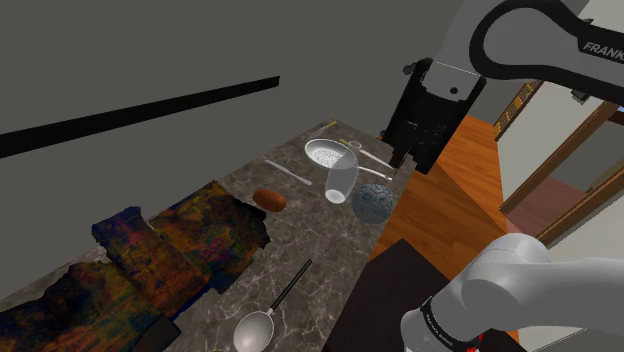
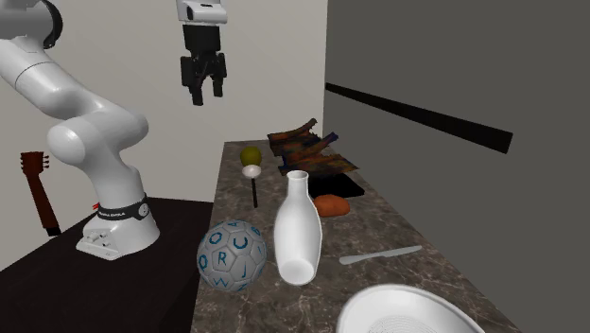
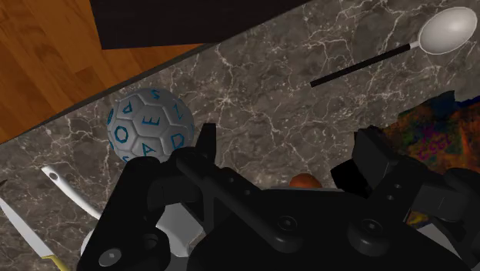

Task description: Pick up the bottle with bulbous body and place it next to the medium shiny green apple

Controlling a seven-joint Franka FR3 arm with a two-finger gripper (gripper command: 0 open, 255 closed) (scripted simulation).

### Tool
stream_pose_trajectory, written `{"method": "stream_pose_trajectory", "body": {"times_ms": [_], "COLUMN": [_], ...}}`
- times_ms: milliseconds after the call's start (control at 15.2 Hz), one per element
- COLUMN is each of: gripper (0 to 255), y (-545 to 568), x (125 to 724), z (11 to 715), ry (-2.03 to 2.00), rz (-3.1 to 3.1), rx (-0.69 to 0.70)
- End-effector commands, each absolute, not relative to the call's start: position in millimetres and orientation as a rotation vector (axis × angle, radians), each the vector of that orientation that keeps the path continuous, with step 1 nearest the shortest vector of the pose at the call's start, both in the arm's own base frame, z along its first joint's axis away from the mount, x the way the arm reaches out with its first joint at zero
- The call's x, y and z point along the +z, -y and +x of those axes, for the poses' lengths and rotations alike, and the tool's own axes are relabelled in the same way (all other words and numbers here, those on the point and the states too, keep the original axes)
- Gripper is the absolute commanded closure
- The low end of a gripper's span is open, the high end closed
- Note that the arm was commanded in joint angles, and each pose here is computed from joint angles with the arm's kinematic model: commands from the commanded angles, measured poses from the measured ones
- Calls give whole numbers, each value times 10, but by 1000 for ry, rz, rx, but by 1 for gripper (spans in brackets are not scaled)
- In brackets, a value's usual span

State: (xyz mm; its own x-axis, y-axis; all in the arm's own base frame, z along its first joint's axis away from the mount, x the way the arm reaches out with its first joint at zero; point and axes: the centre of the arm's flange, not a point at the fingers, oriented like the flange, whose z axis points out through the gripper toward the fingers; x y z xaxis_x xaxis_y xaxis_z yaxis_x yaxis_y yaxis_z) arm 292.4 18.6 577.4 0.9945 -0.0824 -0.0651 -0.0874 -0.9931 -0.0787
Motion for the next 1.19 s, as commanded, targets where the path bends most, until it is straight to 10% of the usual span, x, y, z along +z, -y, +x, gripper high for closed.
{"method": "stream_pose_trajectory", "body": {"times_ms": [0,1122], "gripper": [0,0], "y": [-186,717], "x": [5774,4862], "z": [2924,4567], "ry": [-130,-101], "rz": [-3056,-3127], "rx": [95,-42]}}
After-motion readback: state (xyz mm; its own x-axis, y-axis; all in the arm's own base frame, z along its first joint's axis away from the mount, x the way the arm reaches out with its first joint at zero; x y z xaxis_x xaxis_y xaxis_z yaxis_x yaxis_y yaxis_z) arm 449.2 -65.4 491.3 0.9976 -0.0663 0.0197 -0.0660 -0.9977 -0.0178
